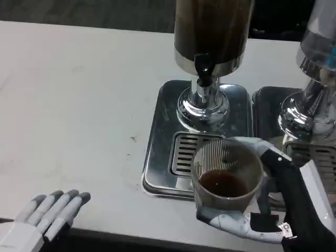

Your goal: Grasp the cup under the faucet to collect the drink, then remove the cup.

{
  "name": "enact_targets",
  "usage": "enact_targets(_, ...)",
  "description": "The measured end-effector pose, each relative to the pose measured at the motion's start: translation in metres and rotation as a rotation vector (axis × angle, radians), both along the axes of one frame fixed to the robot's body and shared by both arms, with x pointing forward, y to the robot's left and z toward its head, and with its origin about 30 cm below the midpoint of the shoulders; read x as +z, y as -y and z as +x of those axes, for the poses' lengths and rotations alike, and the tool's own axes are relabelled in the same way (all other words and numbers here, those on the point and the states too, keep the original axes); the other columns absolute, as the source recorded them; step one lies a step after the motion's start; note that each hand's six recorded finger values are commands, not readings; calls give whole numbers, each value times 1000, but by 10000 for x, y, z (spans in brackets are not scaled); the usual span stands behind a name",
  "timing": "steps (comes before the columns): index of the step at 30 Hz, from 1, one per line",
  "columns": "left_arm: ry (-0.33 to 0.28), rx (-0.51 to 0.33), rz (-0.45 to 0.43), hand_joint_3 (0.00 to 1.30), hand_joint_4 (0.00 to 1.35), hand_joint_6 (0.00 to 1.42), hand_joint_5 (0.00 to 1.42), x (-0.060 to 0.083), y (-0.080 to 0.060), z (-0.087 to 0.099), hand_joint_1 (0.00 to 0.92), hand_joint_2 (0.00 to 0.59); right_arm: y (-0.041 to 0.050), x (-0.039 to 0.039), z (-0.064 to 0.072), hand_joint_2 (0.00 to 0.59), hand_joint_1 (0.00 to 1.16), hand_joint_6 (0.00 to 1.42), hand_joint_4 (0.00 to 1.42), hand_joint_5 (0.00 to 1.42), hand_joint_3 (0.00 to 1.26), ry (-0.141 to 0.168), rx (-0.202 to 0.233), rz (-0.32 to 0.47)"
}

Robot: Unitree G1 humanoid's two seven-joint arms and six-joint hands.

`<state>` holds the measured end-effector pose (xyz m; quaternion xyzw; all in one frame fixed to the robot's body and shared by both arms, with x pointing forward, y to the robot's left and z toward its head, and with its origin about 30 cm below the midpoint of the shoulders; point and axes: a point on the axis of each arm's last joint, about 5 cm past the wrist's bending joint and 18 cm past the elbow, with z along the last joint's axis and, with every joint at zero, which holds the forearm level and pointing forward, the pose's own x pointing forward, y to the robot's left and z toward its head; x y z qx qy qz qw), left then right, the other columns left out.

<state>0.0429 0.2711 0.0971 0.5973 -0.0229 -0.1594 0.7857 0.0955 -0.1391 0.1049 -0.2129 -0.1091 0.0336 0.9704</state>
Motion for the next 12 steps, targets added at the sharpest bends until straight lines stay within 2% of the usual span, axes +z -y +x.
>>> enact_targets(7, 17, 7, 0, 0, 0, 0, 0, -15, -14, 62, 0, 133, -3, -3, -7, 114, 981, 1382, 924, 999, 831, -3, 1, 1)
enact_targets(12, 23, 1, -22, 0, 0, 0, 0, -38, 79, 73, 0, 133, 8, -3, -6, 114, 980, 1382, 924, 1001, 831, -4, -3, 6)
